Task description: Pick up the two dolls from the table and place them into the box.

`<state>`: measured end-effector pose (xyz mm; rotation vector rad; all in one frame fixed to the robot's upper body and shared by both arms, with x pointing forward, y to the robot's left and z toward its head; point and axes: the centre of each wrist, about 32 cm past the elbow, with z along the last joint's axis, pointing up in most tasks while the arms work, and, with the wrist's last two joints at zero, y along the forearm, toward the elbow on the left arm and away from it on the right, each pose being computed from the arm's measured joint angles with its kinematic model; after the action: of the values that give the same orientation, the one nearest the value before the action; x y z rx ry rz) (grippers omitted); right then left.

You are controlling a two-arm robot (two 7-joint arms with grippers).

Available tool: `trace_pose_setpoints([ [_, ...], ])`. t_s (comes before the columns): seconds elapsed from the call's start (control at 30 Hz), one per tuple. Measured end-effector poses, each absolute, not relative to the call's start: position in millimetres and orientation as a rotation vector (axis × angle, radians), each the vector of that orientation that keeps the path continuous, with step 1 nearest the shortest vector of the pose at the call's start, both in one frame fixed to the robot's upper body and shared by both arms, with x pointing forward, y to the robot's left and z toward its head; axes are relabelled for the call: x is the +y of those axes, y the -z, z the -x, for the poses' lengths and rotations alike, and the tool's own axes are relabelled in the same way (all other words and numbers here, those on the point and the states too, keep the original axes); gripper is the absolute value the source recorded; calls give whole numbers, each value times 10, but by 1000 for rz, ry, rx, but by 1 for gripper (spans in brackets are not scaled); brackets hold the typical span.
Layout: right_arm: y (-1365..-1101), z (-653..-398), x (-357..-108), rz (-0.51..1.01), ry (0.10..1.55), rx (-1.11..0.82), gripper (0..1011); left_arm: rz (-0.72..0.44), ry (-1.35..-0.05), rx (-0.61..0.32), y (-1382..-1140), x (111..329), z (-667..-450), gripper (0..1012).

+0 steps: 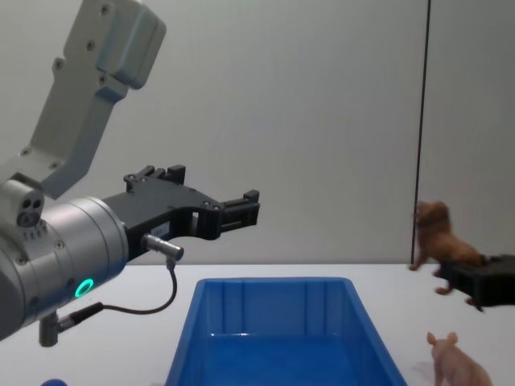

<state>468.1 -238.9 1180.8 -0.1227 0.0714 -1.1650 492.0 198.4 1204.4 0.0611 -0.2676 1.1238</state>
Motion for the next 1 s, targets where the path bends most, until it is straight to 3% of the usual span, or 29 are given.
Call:
trace_pose_setpoints([
  [0.57, -11891, -4944, -2030, 69, 908, 78, 311, -61, -1124, -268, -12044, 1984, -4920, 1001],
  [1.0, -11880, -5052, -1897, 68, 853, 106, 737, -61, -1124, -268, -12044, 1984, -4920, 1001],
])
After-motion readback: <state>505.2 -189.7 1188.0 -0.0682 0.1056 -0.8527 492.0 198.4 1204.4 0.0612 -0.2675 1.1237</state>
